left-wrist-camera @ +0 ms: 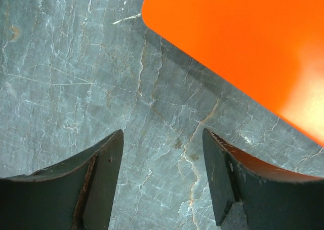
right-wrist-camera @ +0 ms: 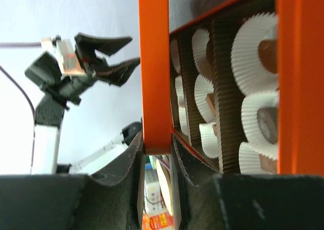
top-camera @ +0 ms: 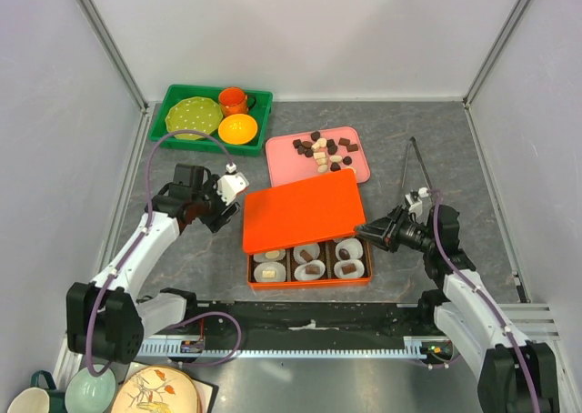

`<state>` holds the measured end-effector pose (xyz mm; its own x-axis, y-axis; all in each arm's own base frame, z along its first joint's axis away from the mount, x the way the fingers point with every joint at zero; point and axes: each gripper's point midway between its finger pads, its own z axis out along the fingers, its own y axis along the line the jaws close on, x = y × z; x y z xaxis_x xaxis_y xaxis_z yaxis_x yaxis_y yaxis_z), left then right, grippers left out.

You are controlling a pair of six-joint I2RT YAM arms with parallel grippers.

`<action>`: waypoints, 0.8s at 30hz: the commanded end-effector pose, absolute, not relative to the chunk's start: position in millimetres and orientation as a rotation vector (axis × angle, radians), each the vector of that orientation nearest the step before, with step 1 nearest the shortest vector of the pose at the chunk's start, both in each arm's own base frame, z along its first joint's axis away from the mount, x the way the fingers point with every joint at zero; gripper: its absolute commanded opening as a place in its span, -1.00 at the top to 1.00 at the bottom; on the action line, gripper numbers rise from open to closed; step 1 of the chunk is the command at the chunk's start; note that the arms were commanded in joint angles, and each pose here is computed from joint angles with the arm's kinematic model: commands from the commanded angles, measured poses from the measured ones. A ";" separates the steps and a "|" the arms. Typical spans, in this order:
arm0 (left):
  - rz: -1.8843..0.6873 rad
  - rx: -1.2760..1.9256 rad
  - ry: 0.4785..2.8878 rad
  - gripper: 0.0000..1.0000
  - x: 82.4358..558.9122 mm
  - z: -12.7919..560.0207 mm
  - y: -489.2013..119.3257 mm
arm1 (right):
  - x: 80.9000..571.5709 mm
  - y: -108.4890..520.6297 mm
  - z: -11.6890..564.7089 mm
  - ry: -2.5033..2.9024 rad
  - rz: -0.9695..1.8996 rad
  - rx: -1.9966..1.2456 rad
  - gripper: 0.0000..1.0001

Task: Pack the chocolate

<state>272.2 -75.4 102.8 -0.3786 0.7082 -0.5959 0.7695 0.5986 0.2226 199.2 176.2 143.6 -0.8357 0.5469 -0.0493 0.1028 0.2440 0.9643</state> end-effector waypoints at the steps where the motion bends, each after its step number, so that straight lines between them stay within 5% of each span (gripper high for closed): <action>1: -0.108 1.132 2.159 -0.40 279.8 104.9 -74.6 | 183.6 184.0 151.0 2.152 1.619 0.480 0.69; 24: -0.123 1.148 2.158 -0.39 276.2 100.8 -75.8 | 116.2 153.5 112.0 2.380 1.296 0.645 0.63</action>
